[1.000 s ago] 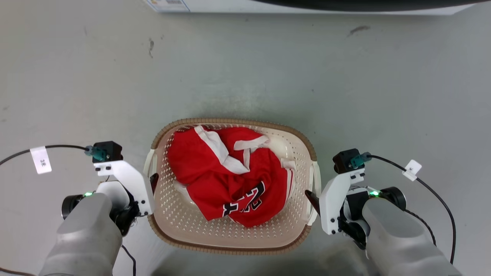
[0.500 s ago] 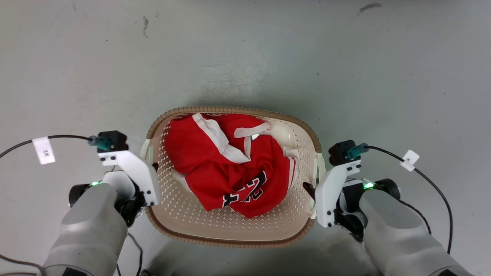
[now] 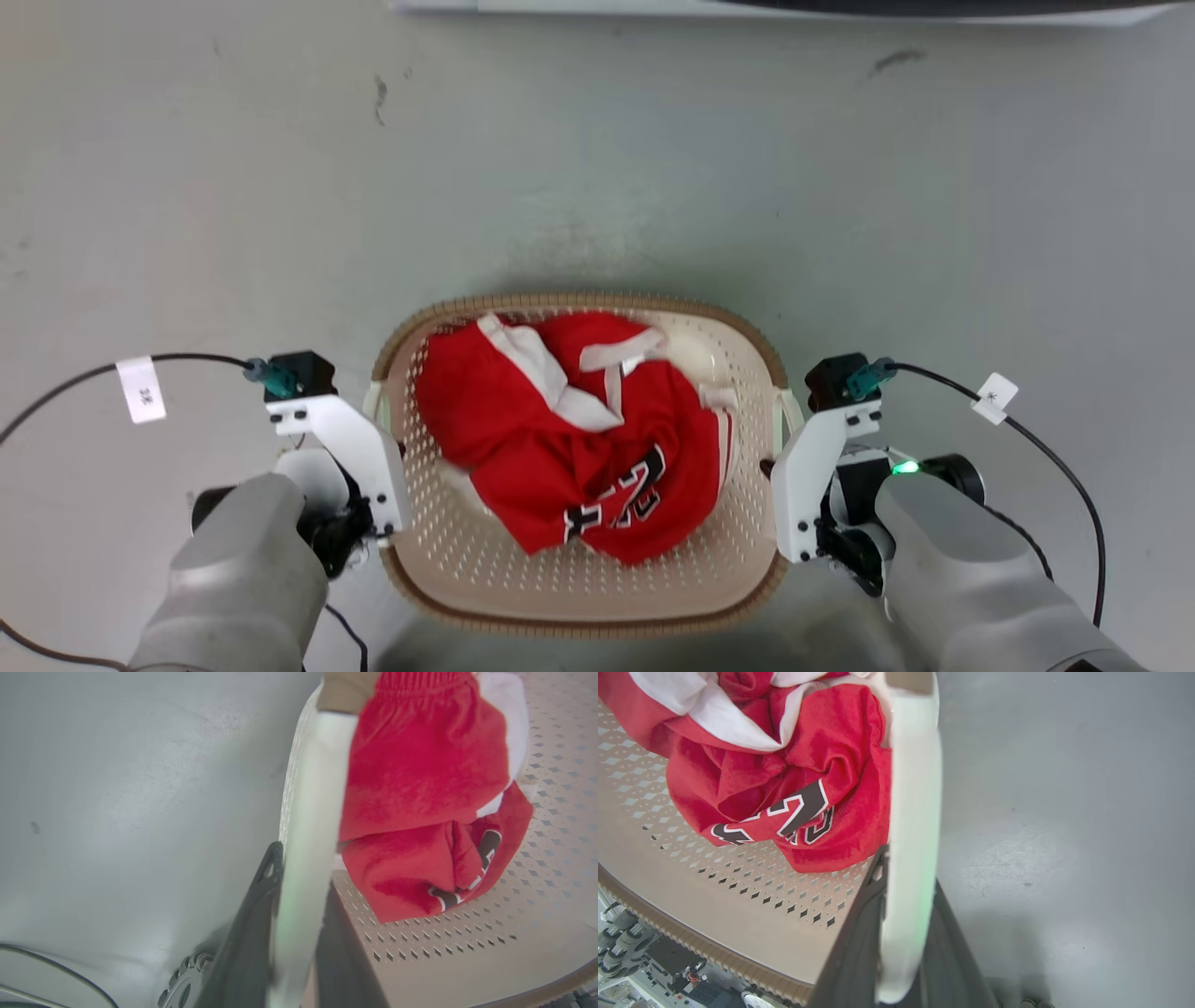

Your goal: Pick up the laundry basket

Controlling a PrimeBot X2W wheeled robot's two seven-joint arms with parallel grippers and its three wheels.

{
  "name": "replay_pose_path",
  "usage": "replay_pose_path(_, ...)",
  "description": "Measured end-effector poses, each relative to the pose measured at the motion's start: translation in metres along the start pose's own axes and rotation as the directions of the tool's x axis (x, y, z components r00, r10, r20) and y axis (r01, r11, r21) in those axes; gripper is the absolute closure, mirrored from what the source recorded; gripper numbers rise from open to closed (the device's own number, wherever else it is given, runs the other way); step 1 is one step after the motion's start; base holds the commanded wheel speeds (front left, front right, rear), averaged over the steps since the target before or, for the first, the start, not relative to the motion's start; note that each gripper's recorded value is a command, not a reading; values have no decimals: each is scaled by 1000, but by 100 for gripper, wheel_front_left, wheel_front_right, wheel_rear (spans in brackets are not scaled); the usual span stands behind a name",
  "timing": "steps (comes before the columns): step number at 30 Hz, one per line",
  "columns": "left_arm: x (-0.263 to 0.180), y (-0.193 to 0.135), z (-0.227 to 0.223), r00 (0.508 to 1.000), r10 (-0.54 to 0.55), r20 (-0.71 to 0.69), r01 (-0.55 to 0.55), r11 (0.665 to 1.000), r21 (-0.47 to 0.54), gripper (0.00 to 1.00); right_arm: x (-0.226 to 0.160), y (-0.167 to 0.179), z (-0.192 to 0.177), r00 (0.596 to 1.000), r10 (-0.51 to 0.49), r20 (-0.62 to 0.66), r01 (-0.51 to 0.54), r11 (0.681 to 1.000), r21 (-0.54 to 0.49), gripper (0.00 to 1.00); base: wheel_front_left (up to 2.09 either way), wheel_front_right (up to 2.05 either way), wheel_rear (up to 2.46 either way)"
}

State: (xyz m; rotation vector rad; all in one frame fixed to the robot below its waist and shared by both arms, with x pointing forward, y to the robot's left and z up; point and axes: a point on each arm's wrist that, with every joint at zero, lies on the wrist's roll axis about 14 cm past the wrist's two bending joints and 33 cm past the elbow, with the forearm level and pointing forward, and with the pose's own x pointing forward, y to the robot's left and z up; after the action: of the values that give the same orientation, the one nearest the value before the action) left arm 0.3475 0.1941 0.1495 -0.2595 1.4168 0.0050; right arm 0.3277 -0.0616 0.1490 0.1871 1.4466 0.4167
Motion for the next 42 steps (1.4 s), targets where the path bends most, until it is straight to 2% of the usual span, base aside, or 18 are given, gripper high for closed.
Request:
replay_pose_path(7, -26, -10, -12, 999, -21, -41, 20, 1000, -9, 100, -24, 13, -5, 999, 6, -48, -7, 1000, -19, 100, 0, 0, 0)
replay_pose_path(16, -69, -20, -8, 999, -39, -17, 39, 999, 17, 100, -64, 32, -8, 996, 5, -93, -10, 999, -48, 100, 0, 0, 0)
replay_pose_path(31, -131, -41, 4, 993, -85, 82, 80, 995, 66, 100, -126, 46, 1, 999, -29, -38, 27, 997, -70, 100, 0, 0, 0)
replay_pose_path(42, -160, -57, 8, 991, -109, 81, 100, 989, 110, 100, -160, 46, 14, 997, -81, -20, 79, 993, -91, 100, 0, 0, 0)
